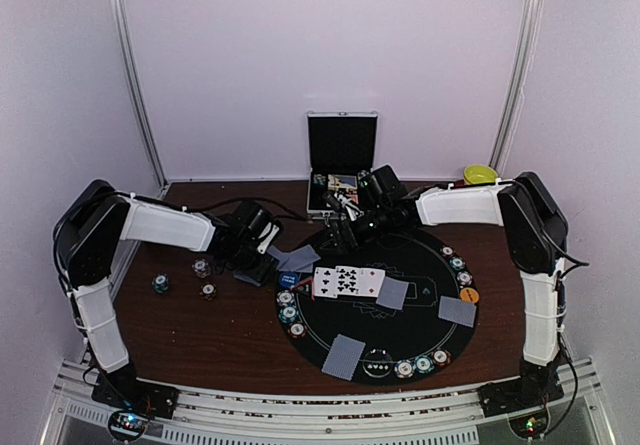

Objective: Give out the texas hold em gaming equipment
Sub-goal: Adjust the face-down deck piles at the center of the board.

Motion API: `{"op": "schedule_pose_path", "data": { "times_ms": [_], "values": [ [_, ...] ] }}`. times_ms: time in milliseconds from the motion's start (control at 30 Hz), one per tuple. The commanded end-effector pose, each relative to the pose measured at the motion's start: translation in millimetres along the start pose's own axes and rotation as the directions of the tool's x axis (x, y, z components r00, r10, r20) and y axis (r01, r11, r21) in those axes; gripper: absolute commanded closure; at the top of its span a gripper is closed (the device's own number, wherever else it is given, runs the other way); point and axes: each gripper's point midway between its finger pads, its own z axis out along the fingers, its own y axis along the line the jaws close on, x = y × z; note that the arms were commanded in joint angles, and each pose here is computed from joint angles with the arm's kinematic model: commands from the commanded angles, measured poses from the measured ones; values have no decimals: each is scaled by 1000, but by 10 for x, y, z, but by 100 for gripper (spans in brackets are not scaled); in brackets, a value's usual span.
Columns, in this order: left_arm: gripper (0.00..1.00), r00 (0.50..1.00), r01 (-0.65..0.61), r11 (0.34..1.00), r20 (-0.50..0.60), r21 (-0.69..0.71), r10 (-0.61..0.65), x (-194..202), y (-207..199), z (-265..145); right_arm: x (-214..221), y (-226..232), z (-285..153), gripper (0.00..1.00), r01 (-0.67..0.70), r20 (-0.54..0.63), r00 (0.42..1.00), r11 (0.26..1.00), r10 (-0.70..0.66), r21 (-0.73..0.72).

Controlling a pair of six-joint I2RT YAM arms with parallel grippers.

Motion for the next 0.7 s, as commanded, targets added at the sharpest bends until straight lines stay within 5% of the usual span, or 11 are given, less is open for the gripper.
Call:
{"op": "schedule_pose_path", "data": {
  "times_ms": [0, 667],
  "values": [
    [33, 998, 46, 999, 48, -29, -44, -64, 119, -106, -165, 143, -98, 18, 46, 35, 998, 999, -46, 3],
    [33, 985, 158, 984, 77, -81, -152, 31, 369, -184, -156, 183, -87, 18, 54, 30, 998, 999, -54, 0]
  ]
}}
